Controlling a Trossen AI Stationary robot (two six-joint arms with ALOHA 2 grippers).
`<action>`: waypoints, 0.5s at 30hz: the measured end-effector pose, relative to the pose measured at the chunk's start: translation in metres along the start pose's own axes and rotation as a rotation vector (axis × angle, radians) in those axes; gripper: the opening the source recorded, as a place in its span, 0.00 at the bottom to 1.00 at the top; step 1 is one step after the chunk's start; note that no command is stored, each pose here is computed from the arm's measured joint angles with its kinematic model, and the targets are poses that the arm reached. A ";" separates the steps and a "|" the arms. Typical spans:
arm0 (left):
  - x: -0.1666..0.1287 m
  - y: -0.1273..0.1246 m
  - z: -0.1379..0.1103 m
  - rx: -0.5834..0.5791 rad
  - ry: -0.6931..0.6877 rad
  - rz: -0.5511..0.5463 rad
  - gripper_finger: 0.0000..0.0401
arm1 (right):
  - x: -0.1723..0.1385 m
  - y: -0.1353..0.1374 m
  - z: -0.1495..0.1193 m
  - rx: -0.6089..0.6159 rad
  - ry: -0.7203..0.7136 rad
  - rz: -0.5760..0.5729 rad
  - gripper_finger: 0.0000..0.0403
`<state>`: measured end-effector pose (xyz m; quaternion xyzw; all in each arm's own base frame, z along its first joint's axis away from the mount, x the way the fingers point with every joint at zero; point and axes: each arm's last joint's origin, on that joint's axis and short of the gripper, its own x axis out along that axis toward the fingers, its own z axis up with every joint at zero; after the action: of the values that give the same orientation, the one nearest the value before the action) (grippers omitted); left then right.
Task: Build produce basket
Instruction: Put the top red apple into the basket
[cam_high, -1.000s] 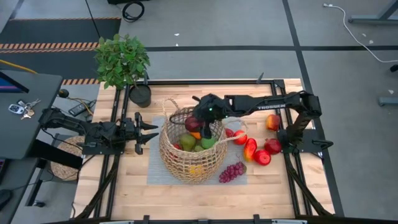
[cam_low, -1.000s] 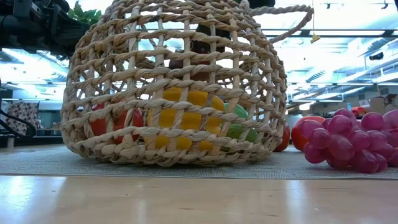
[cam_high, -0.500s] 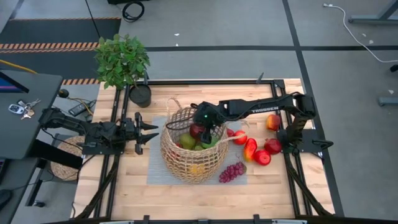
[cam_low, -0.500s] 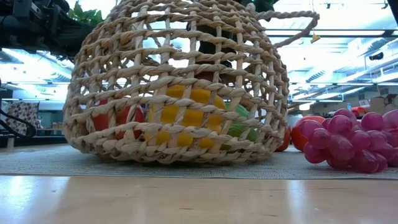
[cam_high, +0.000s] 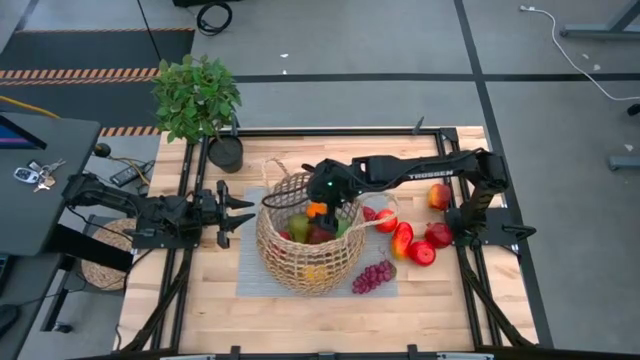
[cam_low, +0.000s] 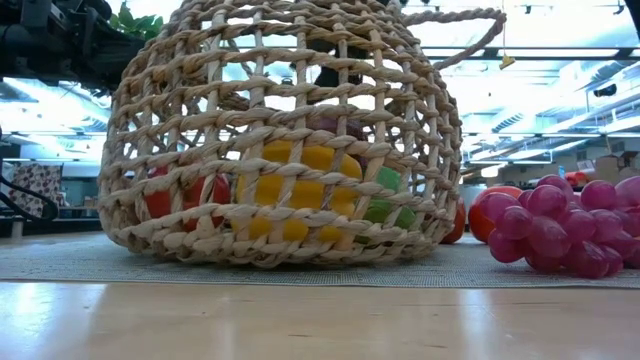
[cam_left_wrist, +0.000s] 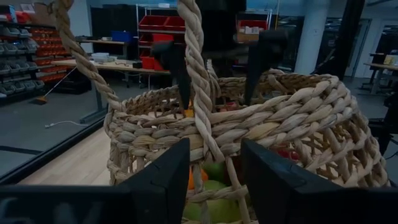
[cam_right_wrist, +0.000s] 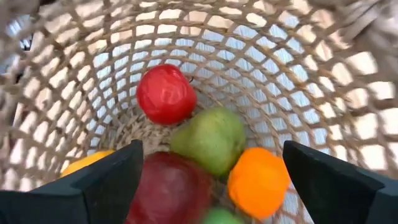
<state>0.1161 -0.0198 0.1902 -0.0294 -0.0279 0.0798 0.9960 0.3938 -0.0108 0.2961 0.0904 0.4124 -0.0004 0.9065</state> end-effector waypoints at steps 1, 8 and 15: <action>0.000 0.000 0.000 0.000 0.000 0.000 0.38 | -0.006 0.002 0.004 0.002 0.010 -0.003 0.96; 0.000 0.000 0.000 0.000 0.000 0.000 0.37 | -0.055 0.011 0.022 0.127 0.108 -0.028 0.92; 0.000 0.000 0.000 0.000 0.000 0.000 0.38 | -0.088 0.057 0.017 0.057 0.170 -0.150 0.90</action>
<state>0.1161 -0.0198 0.1901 -0.0295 -0.0278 0.0798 0.9960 0.3529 0.0361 0.3826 0.0846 0.4933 -0.0722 0.8627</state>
